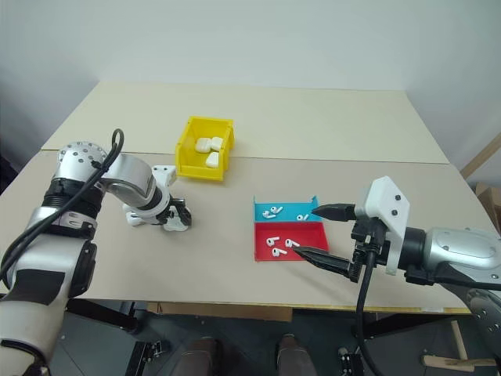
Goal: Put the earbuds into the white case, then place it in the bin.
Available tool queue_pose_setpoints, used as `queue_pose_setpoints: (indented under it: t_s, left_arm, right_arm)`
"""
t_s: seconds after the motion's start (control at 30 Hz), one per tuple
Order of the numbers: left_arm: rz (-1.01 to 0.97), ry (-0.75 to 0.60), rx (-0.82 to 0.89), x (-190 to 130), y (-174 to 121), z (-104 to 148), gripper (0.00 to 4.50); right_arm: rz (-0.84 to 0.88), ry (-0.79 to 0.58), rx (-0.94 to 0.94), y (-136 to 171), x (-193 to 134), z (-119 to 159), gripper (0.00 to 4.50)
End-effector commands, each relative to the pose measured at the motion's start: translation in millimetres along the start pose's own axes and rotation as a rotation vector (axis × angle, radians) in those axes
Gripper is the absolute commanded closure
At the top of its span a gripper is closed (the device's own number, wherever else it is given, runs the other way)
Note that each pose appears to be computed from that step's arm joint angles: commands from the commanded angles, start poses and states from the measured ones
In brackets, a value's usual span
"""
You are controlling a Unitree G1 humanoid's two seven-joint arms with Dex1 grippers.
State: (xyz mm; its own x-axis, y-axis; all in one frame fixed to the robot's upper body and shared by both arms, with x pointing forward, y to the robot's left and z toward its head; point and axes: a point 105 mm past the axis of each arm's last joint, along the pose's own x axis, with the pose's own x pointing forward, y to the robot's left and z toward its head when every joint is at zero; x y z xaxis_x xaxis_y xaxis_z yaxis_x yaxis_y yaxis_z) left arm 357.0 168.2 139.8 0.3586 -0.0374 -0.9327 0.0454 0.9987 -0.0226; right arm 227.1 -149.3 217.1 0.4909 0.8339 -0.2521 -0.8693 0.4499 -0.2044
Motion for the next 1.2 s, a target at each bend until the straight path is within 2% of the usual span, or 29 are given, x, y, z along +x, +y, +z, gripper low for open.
queue_pose_setpoints:
  t_s: [0.03,0.17,0.27,0.47,0.57,0.73,0.83,0.93,1.0,1.1,1.2]
  left_arm:
    - [-0.001,-0.023,0.001,-2.4,1.0,1.3,1.74]
    - [-0.006,-0.038,0.0,-4.7,0.7,2.7,1.74]
    - [0.0,-0.142,0.084,-17.0,2.2,4.1,1.74]
    - [-0.175,-0.283,0.191,-60.8,1.9,2.4,1.74]
    - [-0.324,-0.353,0.266,-85.2,-9.0,-1.7,1.74]
    - [-0.537,-0.703,0.414,-125.9,-27.3,-8.9,1.74]
    - [-0.629,-0.996,0.508,-136.1,-29.8,-9.1,1.74]
    - [-0.699,-1.153,0.63,-137.0,-32.3,-17.3,1.74]
    - [-0.787,-1.193,0.727,-136.7,-36.6,-26.7,1.74]
    - [-1.042,-1.116,0.905,-133.3,-43.6,-49.8,1.74]
    - [-1.149,-1.096,1.05,-130.1,-46.1,-59.0,1.74]
  right_arm:
    - [-0.006,-0.027,-0.034,2.1,-2.1,8.7,0.0]
    - [-0.005,-0.029,-0.032,2.1,-2.0,9.0,0.0]
    - [-0.006,-0.032,-0.029,1.9,-1.5,8.7,0.0]
    - [0.005,-0.04,-0.009,-0.3,-0.8,6.3,0.0]
    - [0.01,-0.045,-0.004,-4.4,0.6,5.3,0.0]
    - [0.016,-0.087,0.019,-12.9,2.9,7.5,0.0]
    - [0.032,-0.108,-0.002,-15.3,4.5,12.4,0.0]
    - [0.061,-0.111,-0.019,-15.5,4.3,15.3,0.0]
    - [0.079,-0.103,-0.024,-16.2,3.6,16.1,0.0]
    - [0.124,-0.077,-0.054,-16.8,4.1,20.3,0.0]
    - [0.164,-0.049,-0.076,-17.0,5.0,23.3,0.0]
